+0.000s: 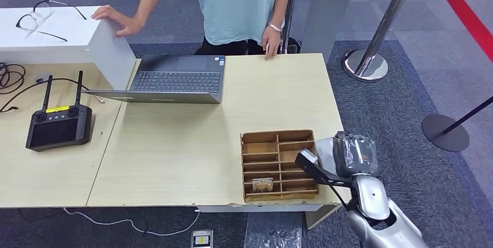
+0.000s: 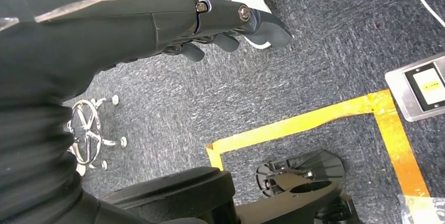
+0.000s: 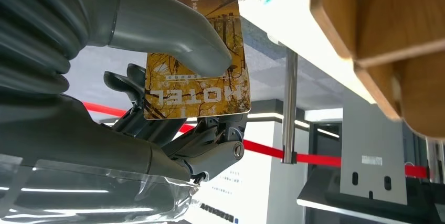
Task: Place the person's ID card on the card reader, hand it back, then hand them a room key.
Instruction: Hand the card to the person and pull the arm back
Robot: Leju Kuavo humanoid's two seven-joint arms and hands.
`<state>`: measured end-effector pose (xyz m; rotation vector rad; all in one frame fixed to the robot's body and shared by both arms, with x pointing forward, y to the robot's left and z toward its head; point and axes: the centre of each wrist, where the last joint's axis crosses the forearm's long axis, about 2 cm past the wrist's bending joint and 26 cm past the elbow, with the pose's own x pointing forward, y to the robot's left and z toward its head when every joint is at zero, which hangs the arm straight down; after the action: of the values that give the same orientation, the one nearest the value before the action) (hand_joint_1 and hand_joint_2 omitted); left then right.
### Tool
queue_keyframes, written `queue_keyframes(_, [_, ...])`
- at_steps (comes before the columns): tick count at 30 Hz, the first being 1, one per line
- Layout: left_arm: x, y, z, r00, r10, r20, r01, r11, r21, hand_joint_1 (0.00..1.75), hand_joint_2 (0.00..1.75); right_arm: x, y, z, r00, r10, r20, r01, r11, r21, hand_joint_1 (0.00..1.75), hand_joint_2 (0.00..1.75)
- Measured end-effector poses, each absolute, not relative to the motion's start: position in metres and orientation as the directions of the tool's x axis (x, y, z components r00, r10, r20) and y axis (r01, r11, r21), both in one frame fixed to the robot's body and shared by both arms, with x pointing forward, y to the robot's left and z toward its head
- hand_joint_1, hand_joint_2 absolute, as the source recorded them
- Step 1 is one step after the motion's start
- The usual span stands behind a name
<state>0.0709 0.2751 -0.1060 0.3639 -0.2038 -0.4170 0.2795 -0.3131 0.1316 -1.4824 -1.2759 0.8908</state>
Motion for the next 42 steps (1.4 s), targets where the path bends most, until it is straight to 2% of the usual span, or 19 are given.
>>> queue_keyframes(29, [0.071,0.275,-0.106,0.893,-0.433,0.120,0.360,0.850,0.385,0.00,1.75,0.291,-0.311,0.155,0.167,0.984,0.063,0.348,0.001,-0.937,1.75,1.75])
queue_keyframes(42, [0.072,0.275,-0.106,0.883,-0.453,0.127,0.376,0.842,0.387,0.00,1.75,0.323,-0.302,0.211,0.121,0.992,0.022,0.431,-0.032,-0.902,1.75,1.75])
